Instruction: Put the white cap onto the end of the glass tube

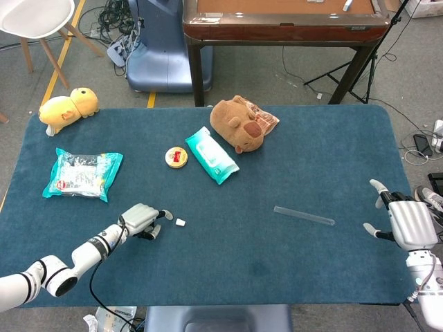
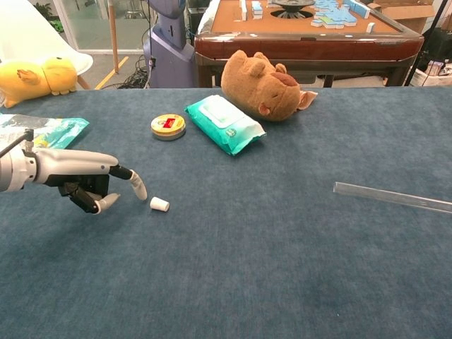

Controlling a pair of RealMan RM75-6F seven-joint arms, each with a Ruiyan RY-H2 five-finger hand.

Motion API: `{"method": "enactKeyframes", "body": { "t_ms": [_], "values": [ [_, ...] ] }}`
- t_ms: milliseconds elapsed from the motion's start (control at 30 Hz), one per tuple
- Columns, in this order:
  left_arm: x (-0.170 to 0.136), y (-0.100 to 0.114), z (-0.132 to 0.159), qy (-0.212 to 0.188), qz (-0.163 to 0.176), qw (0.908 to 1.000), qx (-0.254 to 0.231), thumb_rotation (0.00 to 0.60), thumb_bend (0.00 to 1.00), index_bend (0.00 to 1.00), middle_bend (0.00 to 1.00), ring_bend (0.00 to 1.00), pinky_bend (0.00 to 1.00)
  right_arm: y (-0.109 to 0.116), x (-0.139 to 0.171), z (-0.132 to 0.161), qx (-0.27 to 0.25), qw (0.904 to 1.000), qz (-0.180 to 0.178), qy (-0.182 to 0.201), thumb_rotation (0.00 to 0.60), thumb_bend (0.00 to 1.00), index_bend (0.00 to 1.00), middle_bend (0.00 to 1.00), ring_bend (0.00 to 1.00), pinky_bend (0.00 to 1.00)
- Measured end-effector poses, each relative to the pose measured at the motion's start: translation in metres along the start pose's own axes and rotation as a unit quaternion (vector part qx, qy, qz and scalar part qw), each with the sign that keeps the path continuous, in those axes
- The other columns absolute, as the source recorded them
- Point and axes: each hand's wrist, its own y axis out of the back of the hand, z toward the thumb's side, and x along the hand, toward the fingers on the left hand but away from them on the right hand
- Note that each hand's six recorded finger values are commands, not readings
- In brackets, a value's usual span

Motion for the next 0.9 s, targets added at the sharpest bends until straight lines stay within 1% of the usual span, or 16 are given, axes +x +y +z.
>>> {"method": "enactKeyframes", "body": {
  "t_ms": [333, 567, 900],
  "values": [
    [0.004, -0.003, 0.011, -0.016, -0.006, 0.9999, -0.002, 0.52, 0.65, 0.23, 1.0, 1.0, 1.0, -0.001, 0.001, -0.002, -0.002, 1.0, 0.001, -0.004, 0.6, 0.09, 0.16, 0.49, 0.38, 0.46],
    [0.006, 0.0, 0.02, -0.026, -0.002, 0.9996, -0.003, 0.53, 0.65, 0.23, 1.0, 1.0, 1.0, -0.002, 0.004, -0.004, -0.003, 1.0, 0.001, -0.007, 0.6, 0.09, 0.16, 0.49, 0.38, 0.46],
    [0.003, 0.004, 0.035, -0.043, 0.001, 0.999, 0.008, 0.532, 0.64, 0.23, 1.0, 1.0, 1.0, -0.002, 0.007, -0.009, -0.005, 0.9999, 0.0, -0.013, 0.6, 0.09, 0.16, 0.49, 0.38, 0.46]
  ]
}}
